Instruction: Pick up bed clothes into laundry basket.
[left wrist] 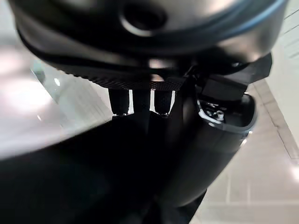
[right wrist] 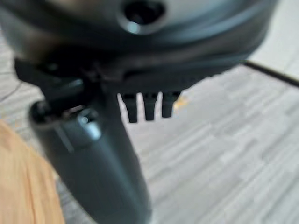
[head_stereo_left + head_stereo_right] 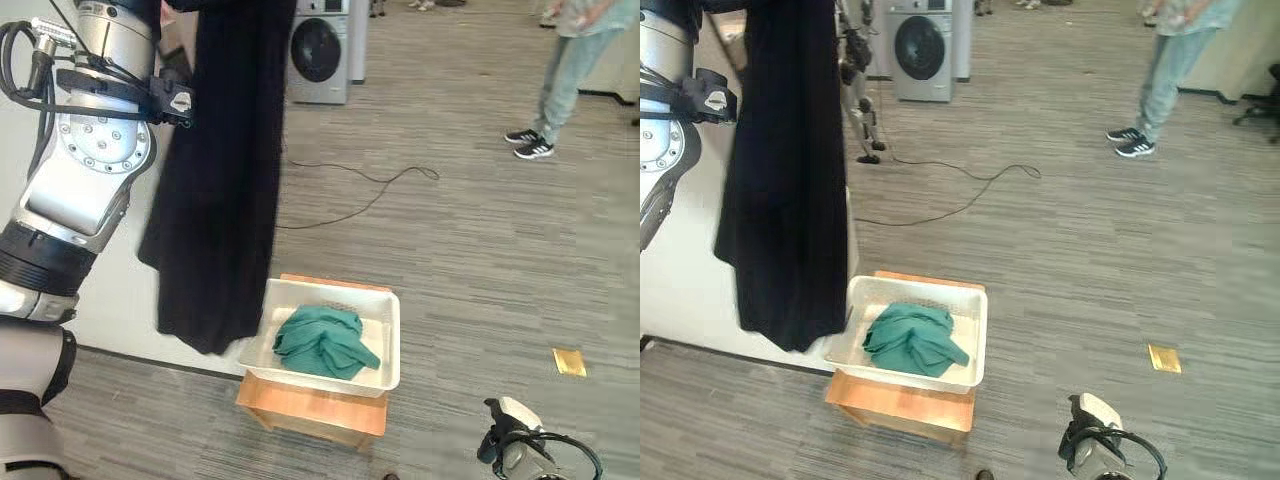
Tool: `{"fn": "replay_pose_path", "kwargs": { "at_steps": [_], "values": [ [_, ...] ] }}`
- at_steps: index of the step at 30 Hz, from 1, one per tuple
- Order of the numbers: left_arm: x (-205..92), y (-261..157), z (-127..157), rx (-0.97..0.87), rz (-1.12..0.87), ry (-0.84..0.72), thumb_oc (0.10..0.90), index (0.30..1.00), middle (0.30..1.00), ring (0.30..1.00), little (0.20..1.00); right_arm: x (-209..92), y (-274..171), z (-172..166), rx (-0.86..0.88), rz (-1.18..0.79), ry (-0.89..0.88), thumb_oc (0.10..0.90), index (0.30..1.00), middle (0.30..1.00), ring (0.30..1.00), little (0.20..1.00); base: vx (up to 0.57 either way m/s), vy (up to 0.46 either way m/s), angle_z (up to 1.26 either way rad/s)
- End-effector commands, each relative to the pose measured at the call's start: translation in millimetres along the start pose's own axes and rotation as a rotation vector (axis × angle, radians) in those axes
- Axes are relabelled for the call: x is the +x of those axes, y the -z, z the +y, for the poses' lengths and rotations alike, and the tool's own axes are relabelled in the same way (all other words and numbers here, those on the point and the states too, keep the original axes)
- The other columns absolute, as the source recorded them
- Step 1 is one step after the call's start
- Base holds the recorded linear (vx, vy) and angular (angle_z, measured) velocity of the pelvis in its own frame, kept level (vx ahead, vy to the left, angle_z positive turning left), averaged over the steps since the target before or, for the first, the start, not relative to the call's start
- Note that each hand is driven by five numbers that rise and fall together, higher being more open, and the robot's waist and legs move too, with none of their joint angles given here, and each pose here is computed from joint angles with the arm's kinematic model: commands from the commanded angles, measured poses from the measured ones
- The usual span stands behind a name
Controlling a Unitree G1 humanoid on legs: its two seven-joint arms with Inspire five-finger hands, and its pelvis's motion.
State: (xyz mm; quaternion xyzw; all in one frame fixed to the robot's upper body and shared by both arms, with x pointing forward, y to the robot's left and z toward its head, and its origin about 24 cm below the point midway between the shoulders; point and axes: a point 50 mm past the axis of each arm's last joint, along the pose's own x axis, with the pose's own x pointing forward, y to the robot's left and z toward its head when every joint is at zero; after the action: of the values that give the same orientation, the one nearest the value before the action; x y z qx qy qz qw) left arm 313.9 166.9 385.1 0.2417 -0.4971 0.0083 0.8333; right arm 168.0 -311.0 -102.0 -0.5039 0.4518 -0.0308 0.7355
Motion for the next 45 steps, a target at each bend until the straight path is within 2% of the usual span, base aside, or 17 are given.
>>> {"fn": "replay_pose_path", "kwargs": {
  "at_steps": [1,6,12,19,27,34,40,45],
  "values": [
    [46,-61,67,0.108,-0.230,-0.335,0.400,0.300,0.300,0.300,0.300,6,-22,-22,0.068,-0.088,0.088,0.800,0.900,0.900,0.900,0.900,0.01,-0.009,0.07],
    [62,-60,75,0.302,-0.194,-0.388,0.400,0.300,0.300,0.300,0.300,3,-19,-7,0.137,-0.080,0.051,0.800,0.900,0.900,0.900,0.900,0.03,0.005,-0.22],
    [57,-31,72,0.398,-0.076,-0.374,0.400,0.300,0.300,0.300,0.300,-3,-1,10,0.209,-0.023,0.002,0.800,0.900,0.900,0.900,0.900,0.08,0.021,-0.07],
    [47,-16,69,0.451,-0.036,-0.372,0.400,0.300,0.300,0.300,0.300,-3,4,6,0.262,-0.009,0.028,0.800,0.900,0.900,0.900,0.900,0.05,0.030,-0.20],
    [37,0,54,0.506,-0.001,-0.308,0.400,0.300,0.300,0.300,0.300,-5,3,9,0.239,-0.029,0.024,0.800,0.900,0.900,0.900,0.900,0.04,0.027,-0.14],
    [36,2,51,0.479,0.005,-0.297,0.400,0.300,0.300,0.300,0.300,-6,4,7,0.231,-0.033,0.034,0.800,0.900,0.900,0.900,0.900,0.00,0.001,0.00],
    [39,-7,56,0.473,-0.028,-0.317,0.400,0.300,0.300,0.300,0.300,-6,4,8,0.224,-0.043,0.031,0.800,0.900,0.900,0.900,0.900,0.00,0.000,0.00],
    [51,-27,76,0.522,-0.075,-0.383,0.400,0.300,0.300,0.300,0.300,-6,0,7,0.221,-0.068,0.029,0.800,0.900,0.900,0.900,0.900,0.00,0.000,0.00]
  ]
}}
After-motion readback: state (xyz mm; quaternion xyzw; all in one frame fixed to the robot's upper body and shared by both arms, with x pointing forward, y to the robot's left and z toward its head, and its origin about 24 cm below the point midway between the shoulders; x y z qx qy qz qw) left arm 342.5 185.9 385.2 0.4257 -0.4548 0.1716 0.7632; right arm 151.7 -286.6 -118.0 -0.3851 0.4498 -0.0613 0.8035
